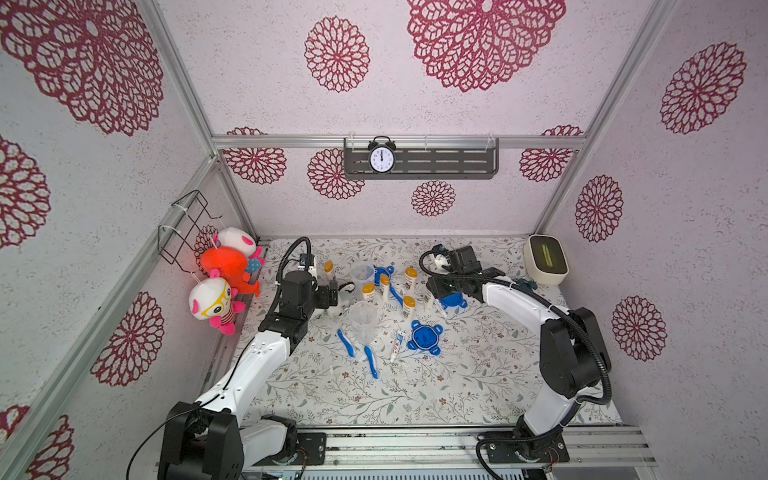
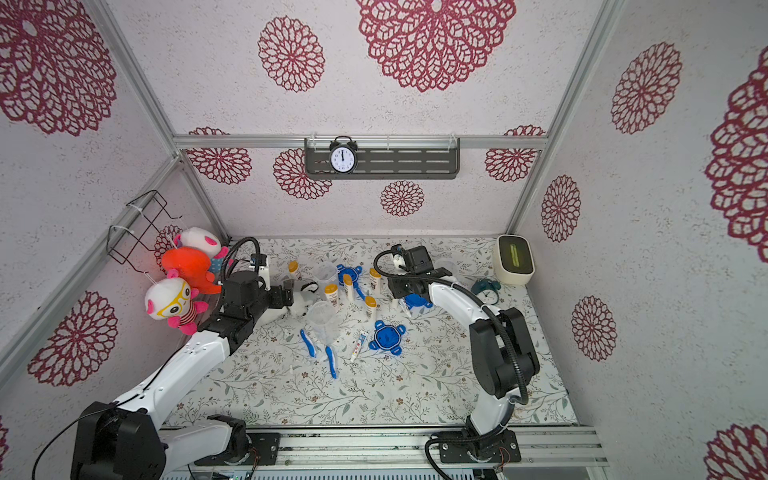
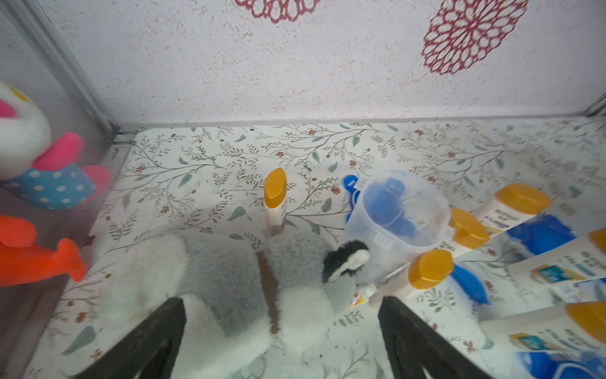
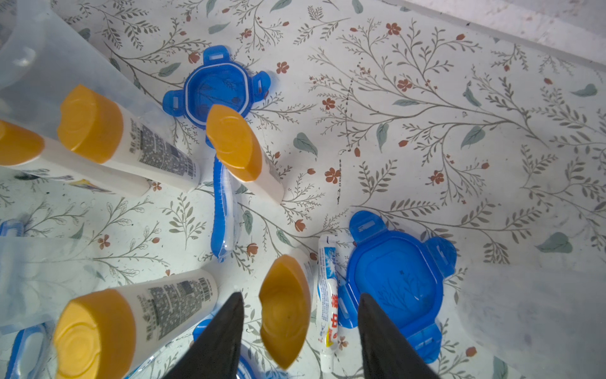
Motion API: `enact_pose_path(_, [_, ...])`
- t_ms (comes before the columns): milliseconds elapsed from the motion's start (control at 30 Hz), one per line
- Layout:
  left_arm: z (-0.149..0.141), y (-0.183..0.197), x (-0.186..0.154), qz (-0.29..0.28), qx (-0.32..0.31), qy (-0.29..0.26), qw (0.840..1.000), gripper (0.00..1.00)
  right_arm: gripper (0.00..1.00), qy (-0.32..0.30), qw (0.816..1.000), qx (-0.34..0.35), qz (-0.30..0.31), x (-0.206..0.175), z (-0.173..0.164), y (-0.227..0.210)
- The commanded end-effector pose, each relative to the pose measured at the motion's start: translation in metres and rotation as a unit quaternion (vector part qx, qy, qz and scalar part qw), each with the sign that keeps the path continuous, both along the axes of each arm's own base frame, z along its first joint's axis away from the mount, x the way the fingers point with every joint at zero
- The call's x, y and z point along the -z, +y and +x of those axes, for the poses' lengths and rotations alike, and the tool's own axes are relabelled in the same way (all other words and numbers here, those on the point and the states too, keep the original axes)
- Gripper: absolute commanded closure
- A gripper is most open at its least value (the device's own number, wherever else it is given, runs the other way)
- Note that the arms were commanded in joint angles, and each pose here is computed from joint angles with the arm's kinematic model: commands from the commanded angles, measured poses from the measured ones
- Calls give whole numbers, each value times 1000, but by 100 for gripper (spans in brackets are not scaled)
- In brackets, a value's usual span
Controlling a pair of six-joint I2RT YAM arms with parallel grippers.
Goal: Pack away toiletry kits
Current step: Pick up the distractor from the center of the board.
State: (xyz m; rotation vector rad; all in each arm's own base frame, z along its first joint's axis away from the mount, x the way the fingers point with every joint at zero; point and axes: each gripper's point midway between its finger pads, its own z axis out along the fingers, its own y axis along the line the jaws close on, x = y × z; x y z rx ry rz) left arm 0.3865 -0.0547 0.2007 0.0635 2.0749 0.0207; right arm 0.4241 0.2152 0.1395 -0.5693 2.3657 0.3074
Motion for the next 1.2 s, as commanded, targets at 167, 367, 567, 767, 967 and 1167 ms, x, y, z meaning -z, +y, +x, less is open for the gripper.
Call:
enact_pose_path(167, [-14,17,17,164,81,98,978,3,38,-11,1000,-27,6,-23,-11,0])
enact_pose_path(367, [-11,36,15,200,92,160,962,11,38,-8,999,-39,27,-26,-14,1])
enact_pose_path(567, [-12,39,32,208,118,245,939,19,38,-4,999,-36,30,-24,-15,-3])
enact_pose_path(767, [-3,42,57,195,127,291,928,27,38,-11,999,-33,36,-30,-16,-5])
enact_pose_path(967, [2,59,74,210,102,330,915,30,38,-13,998,-35,46,-35,-18,-3])
enact_pose_path(1167, [8,70,90,230,90,348,904,22,38,-24,998,-34,54,-44,-22,-4])
